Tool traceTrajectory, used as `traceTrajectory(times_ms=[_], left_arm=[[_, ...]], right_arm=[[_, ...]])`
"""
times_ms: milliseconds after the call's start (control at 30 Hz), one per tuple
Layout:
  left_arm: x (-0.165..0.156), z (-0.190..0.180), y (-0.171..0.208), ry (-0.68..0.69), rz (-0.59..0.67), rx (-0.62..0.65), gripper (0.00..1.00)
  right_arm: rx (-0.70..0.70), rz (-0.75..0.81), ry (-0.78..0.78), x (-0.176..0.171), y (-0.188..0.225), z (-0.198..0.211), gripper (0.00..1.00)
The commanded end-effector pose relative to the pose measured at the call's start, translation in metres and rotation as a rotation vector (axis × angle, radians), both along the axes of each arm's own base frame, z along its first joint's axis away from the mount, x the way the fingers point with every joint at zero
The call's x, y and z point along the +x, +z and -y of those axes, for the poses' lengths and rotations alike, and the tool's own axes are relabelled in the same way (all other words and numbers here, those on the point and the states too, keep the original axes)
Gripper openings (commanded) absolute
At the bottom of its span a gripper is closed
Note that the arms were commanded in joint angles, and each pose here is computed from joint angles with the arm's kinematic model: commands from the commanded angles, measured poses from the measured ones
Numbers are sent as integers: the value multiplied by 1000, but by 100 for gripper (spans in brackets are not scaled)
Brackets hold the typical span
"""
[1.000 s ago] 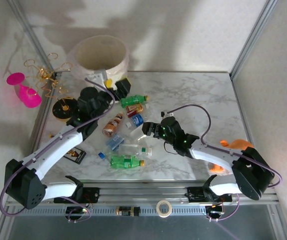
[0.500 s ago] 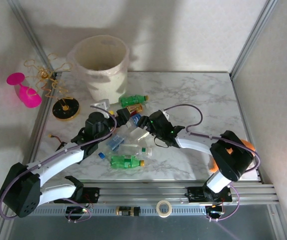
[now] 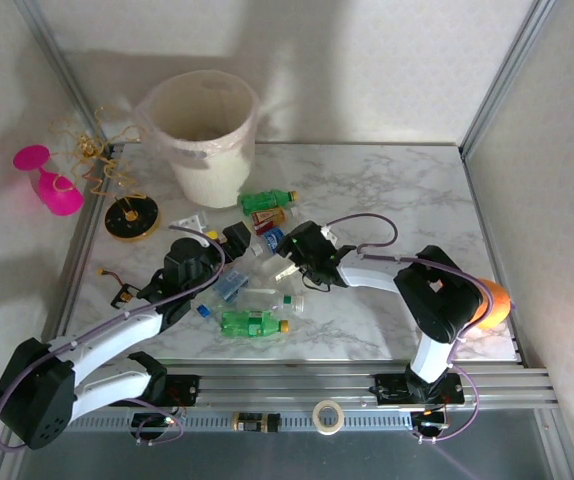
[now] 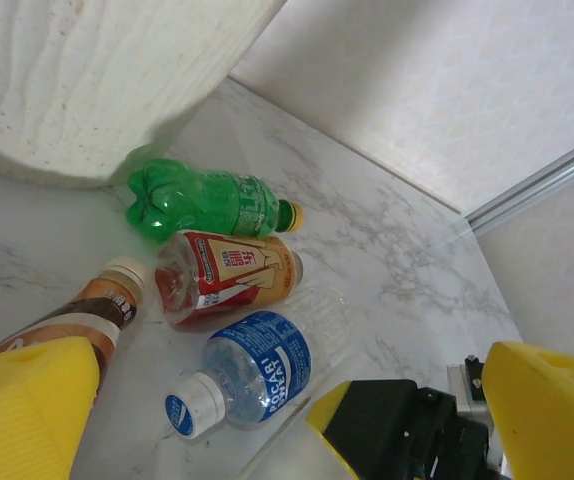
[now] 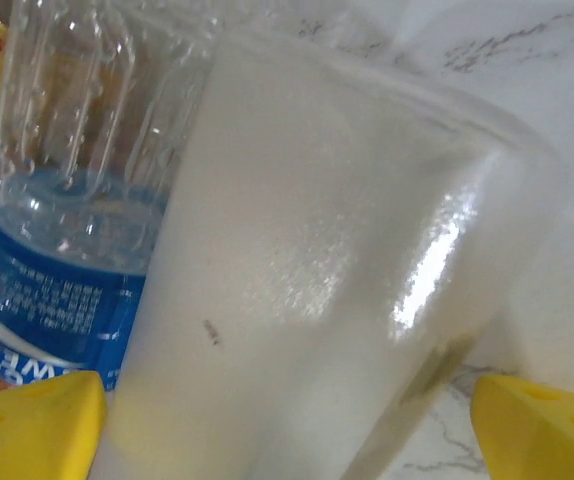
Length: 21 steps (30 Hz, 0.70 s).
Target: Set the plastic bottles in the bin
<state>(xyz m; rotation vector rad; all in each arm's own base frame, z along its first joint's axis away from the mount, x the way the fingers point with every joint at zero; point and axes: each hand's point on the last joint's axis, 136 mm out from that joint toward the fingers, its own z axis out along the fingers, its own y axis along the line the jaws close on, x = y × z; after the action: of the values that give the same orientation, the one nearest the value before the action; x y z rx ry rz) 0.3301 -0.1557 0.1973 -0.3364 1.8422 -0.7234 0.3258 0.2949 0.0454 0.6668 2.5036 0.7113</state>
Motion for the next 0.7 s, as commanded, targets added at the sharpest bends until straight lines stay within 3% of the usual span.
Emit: traceTrajectory(times_ms=[0,167,367,667], left_arm=[[-2,-6,4,25,28,3,98],[-3,-7,1,28,20,12,99],[-3,-6,3,23,25,7,98],[0,4,5,-11,21,-13,98]], right_arm=[[-1,-22,-37,13,-7,4,92],[-19,-41,-43,20,-16,8,89],[-14,-48,-67,20,-24,20,78],[-21,-51,-127,17,-29,52,76]])
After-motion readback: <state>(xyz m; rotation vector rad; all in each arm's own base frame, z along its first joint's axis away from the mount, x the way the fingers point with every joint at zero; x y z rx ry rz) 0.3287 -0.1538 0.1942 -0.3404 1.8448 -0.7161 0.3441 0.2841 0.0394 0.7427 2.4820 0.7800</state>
